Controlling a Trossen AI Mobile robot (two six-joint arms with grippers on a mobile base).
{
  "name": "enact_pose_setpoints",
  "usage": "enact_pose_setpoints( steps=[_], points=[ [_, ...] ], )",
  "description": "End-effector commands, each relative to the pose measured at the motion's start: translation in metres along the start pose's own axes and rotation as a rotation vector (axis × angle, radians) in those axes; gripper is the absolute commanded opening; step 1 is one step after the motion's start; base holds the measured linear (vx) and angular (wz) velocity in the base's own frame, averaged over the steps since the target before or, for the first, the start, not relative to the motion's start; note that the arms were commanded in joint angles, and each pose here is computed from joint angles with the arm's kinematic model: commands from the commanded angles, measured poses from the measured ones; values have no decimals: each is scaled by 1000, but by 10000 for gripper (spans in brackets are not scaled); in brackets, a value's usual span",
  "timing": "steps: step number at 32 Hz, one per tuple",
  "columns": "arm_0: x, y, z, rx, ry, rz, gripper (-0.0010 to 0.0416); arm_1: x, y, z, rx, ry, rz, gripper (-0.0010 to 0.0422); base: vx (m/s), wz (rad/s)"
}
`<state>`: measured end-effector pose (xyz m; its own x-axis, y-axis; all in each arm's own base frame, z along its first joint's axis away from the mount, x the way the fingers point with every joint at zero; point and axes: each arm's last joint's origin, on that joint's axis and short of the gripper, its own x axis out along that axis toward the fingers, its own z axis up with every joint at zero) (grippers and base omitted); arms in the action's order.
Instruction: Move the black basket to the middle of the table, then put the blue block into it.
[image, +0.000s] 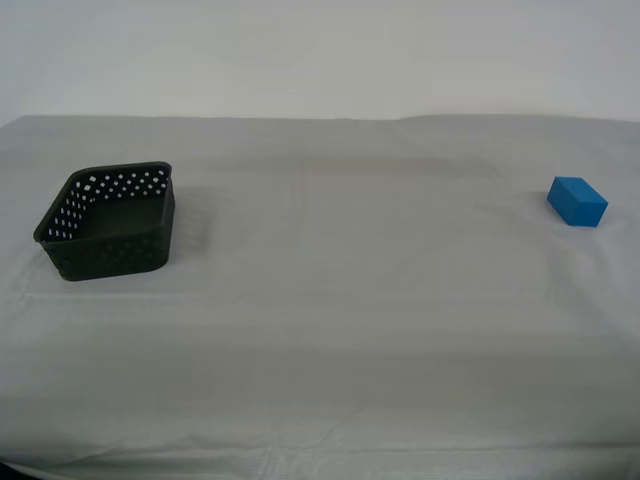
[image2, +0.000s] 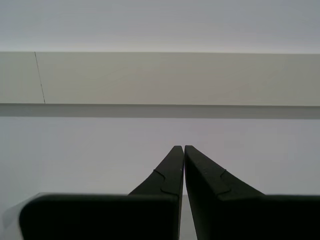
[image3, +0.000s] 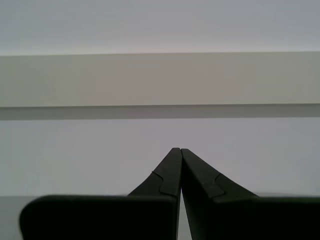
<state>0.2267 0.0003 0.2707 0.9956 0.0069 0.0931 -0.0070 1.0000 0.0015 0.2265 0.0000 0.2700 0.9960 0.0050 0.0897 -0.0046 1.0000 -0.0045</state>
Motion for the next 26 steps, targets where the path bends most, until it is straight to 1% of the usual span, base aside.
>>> enact_pose_setpoints(
  steps=[1, 9, 16, 19, 24, 26],
  points=[
    [0, 0, -3, 1, 34, 0, 0, 0, 0, -1, -4, 8, 0, 0, 0, 0],
    [0, 0, -3, 1, 34, 1, 0, 0, 0, -5, -7, 56, 0, 0, 0, 0],
    [0, 0, -3, 1, 34, 1, 0, 0, 0, -6, -7, 63, 0, 0, 0, 0],
    [0, 0, -4, 1, 40, 1, 0, 0, 0, -8, -17, 84, 1, 0, 0, 0],
    [0, 0, -5, 1, 57, 1, 0, -1, 0, -17, -59, 180, 2, 0, 0, 0],
    [0, 0, -6, 1, 63, 1, 1, -2, -1, -20, -74, 250, -25, 0, 0, 0]
  ],
)
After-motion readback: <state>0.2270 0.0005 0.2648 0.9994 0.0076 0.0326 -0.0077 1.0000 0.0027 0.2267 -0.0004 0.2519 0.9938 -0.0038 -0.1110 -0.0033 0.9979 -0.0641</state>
